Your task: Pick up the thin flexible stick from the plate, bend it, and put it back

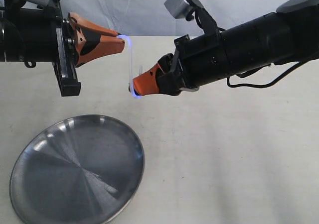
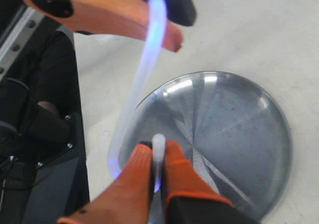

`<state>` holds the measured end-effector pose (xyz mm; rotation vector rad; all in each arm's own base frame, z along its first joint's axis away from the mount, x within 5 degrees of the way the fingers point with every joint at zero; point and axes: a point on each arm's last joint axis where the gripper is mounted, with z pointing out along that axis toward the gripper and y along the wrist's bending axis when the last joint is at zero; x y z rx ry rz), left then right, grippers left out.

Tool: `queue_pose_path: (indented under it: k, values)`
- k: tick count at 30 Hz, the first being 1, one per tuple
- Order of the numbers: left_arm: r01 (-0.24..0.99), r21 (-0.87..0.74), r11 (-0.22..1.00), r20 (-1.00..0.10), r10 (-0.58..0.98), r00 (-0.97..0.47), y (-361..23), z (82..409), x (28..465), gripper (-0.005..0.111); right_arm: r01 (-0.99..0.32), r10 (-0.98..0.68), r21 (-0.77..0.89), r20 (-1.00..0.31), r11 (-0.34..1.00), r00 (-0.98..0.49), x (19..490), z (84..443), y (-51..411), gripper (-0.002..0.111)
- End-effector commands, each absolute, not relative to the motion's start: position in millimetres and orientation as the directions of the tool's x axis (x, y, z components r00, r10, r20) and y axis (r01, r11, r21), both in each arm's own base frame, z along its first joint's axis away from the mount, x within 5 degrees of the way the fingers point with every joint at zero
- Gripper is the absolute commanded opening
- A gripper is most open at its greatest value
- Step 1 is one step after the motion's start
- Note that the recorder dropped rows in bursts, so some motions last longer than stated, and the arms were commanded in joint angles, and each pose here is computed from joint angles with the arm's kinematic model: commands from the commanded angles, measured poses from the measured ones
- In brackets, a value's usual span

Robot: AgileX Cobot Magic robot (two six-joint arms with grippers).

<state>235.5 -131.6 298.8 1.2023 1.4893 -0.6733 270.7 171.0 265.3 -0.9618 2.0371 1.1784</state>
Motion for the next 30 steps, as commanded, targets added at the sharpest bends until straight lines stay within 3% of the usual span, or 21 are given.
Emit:
queue_pose_path:
  k: [1,14,22,30]
  values:
    - [0.925,0.149,0.350,-0.944,0.329,0.028,-133.1,295.7,239.4,0.000,-0.836,-0.295,0.471,-0.787,0.281,-0.542,264.7,269.3,173.8,-0.001]
    - [0.943,0.100,0.319,-0.932,0.361,-0.023,-134.6,284.5,240.9,0.000,-0.922,-0.355,0.331,-0.852,0.202,-0.384,262.1,268.7,173.8,-0.001]
    - [0.953,0.088,0.290,-0.924,0.381,-0.031,-134.7,282.3,238.1,0.000,-0.998,-0.356,0.055,-0.933,-0.015,-0.046,254.1,273.3,175.8,-0.001]
    - [0.962,0.056,0.268,-0.920,0.388,-0.054,-135.1,280.8,235.1,0.000,-0.987,-0.344,-0.141,-0.926,-0.076,0.158,255.2,273.6,175.9,-0.001]
